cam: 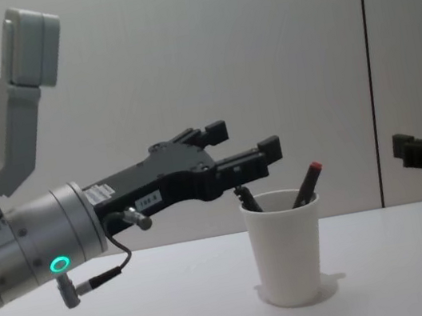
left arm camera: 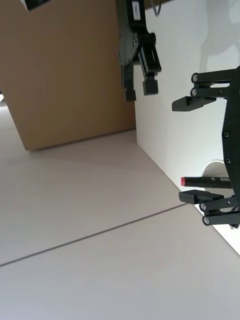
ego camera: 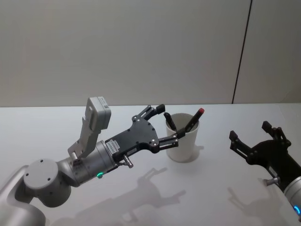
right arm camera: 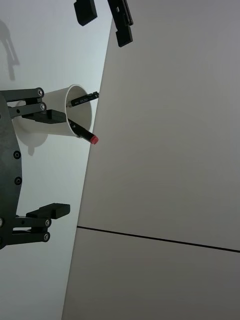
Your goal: Place the pen into the pen holder.
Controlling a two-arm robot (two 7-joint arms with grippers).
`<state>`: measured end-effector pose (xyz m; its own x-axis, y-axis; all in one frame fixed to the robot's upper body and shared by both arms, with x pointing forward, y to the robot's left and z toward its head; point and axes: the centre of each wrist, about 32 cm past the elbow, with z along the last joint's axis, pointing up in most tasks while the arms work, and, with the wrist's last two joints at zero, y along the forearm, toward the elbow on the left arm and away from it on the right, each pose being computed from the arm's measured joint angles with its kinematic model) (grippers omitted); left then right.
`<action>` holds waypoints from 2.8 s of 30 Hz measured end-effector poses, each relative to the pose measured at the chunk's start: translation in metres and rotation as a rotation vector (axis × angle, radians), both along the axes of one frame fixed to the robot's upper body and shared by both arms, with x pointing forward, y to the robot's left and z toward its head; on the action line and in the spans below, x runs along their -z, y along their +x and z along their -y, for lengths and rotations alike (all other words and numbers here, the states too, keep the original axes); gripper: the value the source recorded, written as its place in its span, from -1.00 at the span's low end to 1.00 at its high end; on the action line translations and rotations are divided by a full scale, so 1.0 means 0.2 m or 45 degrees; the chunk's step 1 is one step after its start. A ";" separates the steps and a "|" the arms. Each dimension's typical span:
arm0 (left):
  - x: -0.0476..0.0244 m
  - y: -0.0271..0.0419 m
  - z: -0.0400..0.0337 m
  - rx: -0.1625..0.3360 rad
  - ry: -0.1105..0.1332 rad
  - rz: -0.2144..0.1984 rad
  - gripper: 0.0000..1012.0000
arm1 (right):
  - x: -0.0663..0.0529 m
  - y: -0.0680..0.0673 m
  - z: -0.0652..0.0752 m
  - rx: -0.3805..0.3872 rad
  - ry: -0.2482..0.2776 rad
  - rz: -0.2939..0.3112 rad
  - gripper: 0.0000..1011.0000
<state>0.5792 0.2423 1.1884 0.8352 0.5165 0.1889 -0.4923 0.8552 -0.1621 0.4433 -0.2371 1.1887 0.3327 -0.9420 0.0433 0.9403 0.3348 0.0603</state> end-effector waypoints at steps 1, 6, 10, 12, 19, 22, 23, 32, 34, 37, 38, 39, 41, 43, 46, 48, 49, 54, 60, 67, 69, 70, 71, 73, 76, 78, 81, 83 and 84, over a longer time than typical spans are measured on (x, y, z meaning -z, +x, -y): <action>-0.002 -0.008 0.005 -0.018 0.003 -0.003 0.98 | 0.00 0.00 0.00 0.000 0.000 0.000 0.98; -0.004 -0.038 0.021 -0.072 0.012 -0.016 0.98 | 0.00 0.00 0.00 0.000 0.000 0.000 0.98; -0.008 -0.061 0.034 -0.118 0.019 -0.023 0.98 | 0.00 0.00 0.00 0.000 0.000 0.000 0.98; -0.011 -0.076 0.042 -0.146 0.024 -0.028 0.97 | 0.00 0.00 0.00 0.000 0.000 0.000 0.98; -0.017 -0.121 0.066 -0.228 0.038 -0.038 0.98 | 0.00 0.00 0.00 0.000 0.000 0.000 0.98; -0.019 -0.143 0.077 -0.268 0.045 -0.043 0.98 | 0.00 0.00 0.00 0.000 0.000 0.000 0.98; -0.020 -0.147 0.079 -0.277 0.047 -0.044 0.98 | 0.00 0.00 0.00 0.000 0.000 0.000 0.98; -0.032 -0.212 0.113 -0.392 0.066 -0.050 0.98 | 0.00 0.00 0.00 0.000 0.000 0.000 0.98; -0.036 -0.228 0.121 -0.420 0.069 -0.049 0.98 | 0.00 0.00 0.00 0.000 0.000 0.000 0.98; -0.037 -0.250 0.132 -0.457 0.077 -0.051 0.98 | 0.00 0.00 0.00 0.000 0.000 0.000 0.98; -0.039 -0.256 0.135 -0.467 0.078 -0.051 0.98 | 0.00 0.00 0.00 0.000 0.000 0.000 0.98; -0.041 -0.262 0.138 -0.476 0.080 -0.051 0.98 | 0.00 0.00 0.00 0.000 0.000 0.000 0.98; -0.045 -0.278 0.146 -0.506 0.084 -0.049 0.98 | 0.00 0.00 0.00 0.000 0.000 0.000 0.98; -0.047 -0.290 0.152 -0.526 0.087 -0.048 0.98 | 0.00 0.00 0.00 0.000 0.000 0.000 0.98; -0.052 -0.320 0.166 -0.575 0.095 -0.047 0.98 | 0.00 0.00 0.00 0.000 0.000 0.000 0.98; -0.055 -0.331 0.171 -0.595 0.098 -0.046 0.98 | 0.00 0.00 0.00 0.000 0.000 0.000 0.98; -0.056 -0.336 0.174 -0.602 0.099 -0.045 0.98 | 0.00 0.00 0.00 0.000 0.000 0.000 0.98; -0.065 -0.379 0.193 -0.674 0.108 -0.039 0.98 | 0.00 0.00 0.00 0.000 0.000 0.000 0.98; -0.074 -0.419 0.211 -0.739 0.116 -0.031 0.98 | 0.00 0.00 0.00 0.000 0.000 0.000 0.98; -0.079 -0.437 0.219 -0.766 0.119 -0.027 0.97 | 0.00 0.00 0.00 0.000 0.000 0.000 0.98; -0.079 -0.437 0.220 -0.767 0.119 -0.027 0.97 | 0.00 0.00 0.00 0.000 0.000 0.000 0.98; -0.079 -0.437 0.220 -0.767 0.119 -0.027 0.97 | 0.00 0.00 0.00 0.000 0.000 0.000 0.98; -0.079 -0.437 0.220 -0.767 0.119 -0.027 0.98 | 0.00 0.00 0.00 0.000 0.000 0.000 0.98; -0.079 -0.437 0.220 -0.768 0.119 -0.027 0.98 | 0.00 0.00 0.00 0.000 0.000 0.000 0.98; -0.079 -0.437 0.220 -0.768 0.119 -0.027 0.98 | 0.00 0.00 0.00 0.000 0.000 0.000 0.98; -0.079 -0.437 0.220 -0.768 0.119 -0.027 0.98 | 0.00 0.00 0.00 0.000 0.000 0.000 0.98; -0.080 -0.437 0.220 -0.768 0.119 -0.027 0.98 | 0.00 0.00 0.00 0.000 0.000 0.000 0.98; -0.080 -0.437 0.220 -0.768 0.118 -0.026 0.98 | 0.00 0.00 0.00 0.000 0.000 0.000 0.98; -0.080 -0.436 0.220 -0.768 0.118 -0.026 0.98 | 0.00 0.00 0.00 0.000 0.000 0.000 0.98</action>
<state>0.4919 0.1983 1.2045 0.4043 0.8818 0.2428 -0.8966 0.4346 -0.0855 0.4433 -0.2371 1.1887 0.3326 -0.9421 0.0433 0.9404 0.3347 0.0604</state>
